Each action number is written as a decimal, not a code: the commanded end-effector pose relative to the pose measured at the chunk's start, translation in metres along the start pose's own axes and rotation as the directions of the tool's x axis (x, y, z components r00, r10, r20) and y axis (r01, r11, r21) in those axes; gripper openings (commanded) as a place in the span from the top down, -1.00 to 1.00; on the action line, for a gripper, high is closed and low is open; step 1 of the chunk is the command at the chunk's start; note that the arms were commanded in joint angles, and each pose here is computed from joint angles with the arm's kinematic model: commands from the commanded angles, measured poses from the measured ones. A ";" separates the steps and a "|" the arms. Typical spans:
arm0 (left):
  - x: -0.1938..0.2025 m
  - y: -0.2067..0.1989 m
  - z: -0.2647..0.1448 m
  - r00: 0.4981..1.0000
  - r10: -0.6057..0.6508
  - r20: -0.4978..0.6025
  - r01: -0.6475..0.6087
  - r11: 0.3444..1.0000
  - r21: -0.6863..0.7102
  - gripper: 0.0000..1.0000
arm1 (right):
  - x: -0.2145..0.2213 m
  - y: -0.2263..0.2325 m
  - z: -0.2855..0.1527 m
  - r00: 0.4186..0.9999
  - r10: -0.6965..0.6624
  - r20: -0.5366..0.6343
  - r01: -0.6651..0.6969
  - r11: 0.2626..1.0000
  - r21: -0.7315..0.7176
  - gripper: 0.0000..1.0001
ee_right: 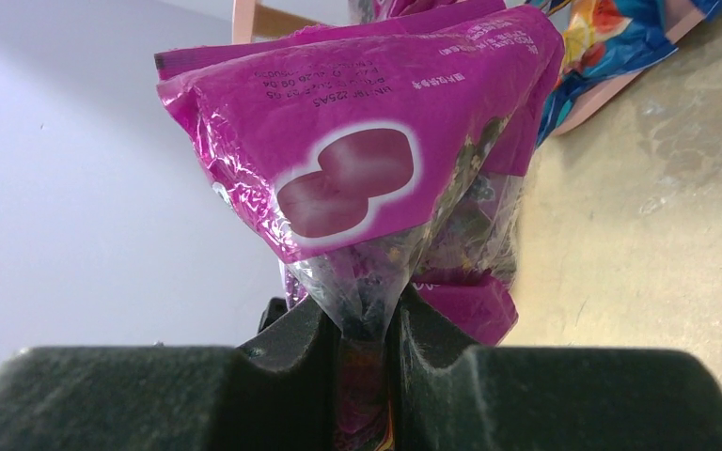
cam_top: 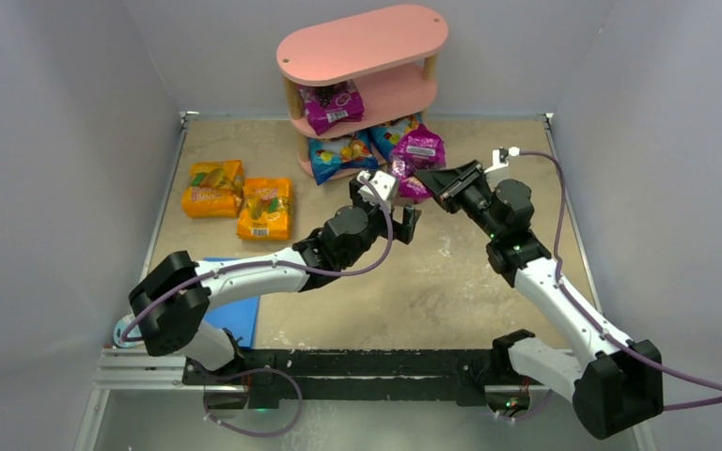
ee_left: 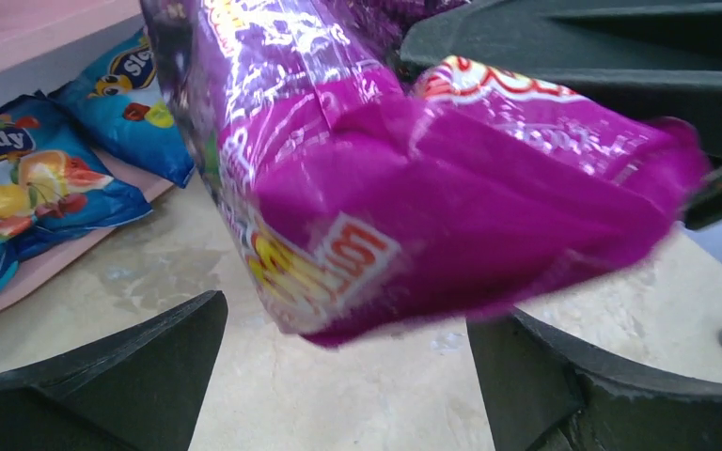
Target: Place and organize the candy bags onto the shelf
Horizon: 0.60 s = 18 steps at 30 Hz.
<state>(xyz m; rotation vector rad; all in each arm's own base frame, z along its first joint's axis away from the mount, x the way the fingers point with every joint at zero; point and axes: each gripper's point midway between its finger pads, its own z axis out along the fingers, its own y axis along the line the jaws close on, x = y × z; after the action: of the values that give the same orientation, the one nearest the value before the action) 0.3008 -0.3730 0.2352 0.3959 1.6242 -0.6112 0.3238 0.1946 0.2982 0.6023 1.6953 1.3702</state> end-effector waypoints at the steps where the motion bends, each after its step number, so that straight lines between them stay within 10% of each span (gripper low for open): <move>1: -0.036 0.006 0.013 0.994 0.054 0.094 -0.047 0.997 -0.068 -0.91 | -0.001 0.058 -0.016 1.000 -0.008 -0.009 0.006 0.978 -0.207 0.62; 9: -0.048 0.002 0.025 0.990 0.091 0.108 -0.083 0.994 -0.076 -0.73 | 0.015 0.040 -0.011 0.996 0.000 -0.091 -0.015 0.986 -0.166 0.56; 16: -0.043 0.000 0.025 0.997 0.043 0.064 -0.038 0.996 -0.078 0.97 | 0.031 0.011 -0.007 0.987 -0.036 -0.154 0.022 0.995 -0.093 0.40; 18: -0.034 -0.001 0.021 0.999 0.025 0.035 -0.023 0.997 -0.068 1.00 | 0.036 0.004 -0.007 0.983 -0.061 -0.170 0.044 0.994 -0.100 0.33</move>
<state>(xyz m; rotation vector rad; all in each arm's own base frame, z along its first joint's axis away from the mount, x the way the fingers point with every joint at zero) 0.3189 -0.3815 0.2345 0.4503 1.6365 -0.4699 0.3165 0.2056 0.2836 0.5607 1.7639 1.4155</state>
